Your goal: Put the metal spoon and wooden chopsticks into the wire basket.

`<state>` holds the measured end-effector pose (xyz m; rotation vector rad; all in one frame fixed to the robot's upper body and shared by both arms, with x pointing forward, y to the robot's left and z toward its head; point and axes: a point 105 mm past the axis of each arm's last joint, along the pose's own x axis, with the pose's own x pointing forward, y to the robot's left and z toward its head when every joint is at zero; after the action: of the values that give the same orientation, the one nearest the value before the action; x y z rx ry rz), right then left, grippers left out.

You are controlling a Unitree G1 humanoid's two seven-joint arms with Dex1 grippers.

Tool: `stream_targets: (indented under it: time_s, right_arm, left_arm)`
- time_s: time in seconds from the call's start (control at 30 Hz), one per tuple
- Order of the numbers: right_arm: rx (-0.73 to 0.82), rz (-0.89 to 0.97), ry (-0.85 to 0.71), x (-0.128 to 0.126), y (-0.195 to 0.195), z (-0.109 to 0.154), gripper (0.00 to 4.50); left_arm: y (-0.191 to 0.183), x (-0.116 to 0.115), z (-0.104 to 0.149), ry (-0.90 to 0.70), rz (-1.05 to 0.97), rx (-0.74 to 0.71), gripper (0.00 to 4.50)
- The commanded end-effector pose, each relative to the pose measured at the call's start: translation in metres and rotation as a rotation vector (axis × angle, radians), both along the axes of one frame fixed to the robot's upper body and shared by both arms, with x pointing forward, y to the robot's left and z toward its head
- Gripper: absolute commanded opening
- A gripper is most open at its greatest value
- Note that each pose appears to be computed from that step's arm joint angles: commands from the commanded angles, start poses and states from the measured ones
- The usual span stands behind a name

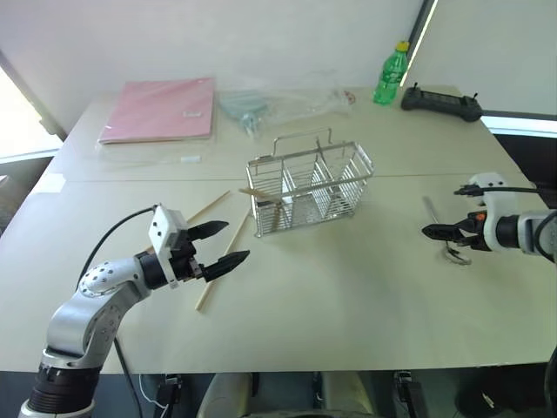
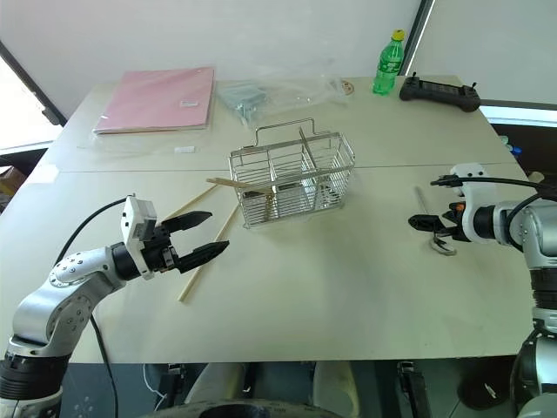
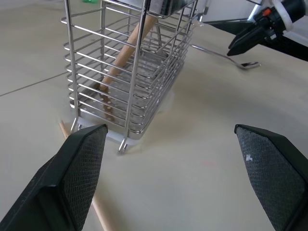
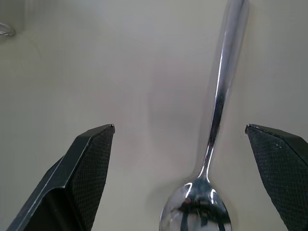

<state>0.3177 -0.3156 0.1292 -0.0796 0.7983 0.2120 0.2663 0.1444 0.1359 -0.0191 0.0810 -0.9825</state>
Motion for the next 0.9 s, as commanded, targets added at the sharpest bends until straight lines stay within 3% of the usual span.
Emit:
stream_targets:
  time_s: [0.03,0.3,0.57,0.7,0.87,0.9]
  right_arm:
    - [-0.018,0.007,-0.027,0.008,-0.001,0.001,4.50]
    - [-0.036,0.002,-0.016,0.017,-0.006,-0.014,4.50]
    - [-0.028,0.014,-0.018,0.020,-0.003,-0.018,4.50]
    - [-0.025,0.013,-0.015,0.019,-0.003,-0.020,3.24]
    - [-0.026,0.012,-0.012,0.016,-0.004,-0.022,0.41]
    - [-0.027,0.012,-0.011,0.016,-0.005,-0.023,0.01]
  left_arm:
    - [-0.002,-0.005,0.015,-0.048,-0.024,-0.025,4.46]
    - [-0.006,-0.021,0.014,0.000,-0.153,0.016,4.46]
    - [-0.002,-0.023,0.007,-0.034,-0.209,0.133,4.46]
    - [-0.002,-0.020,0.005,-0.073,-0.220,0.180,4.50]
    - [-0.006,-0.018,0.005,-0.106,-0.238,0.192,4.50]
    - [-0.006,-0.017,0.005,-0.109,-0.238,0.193,4.50]
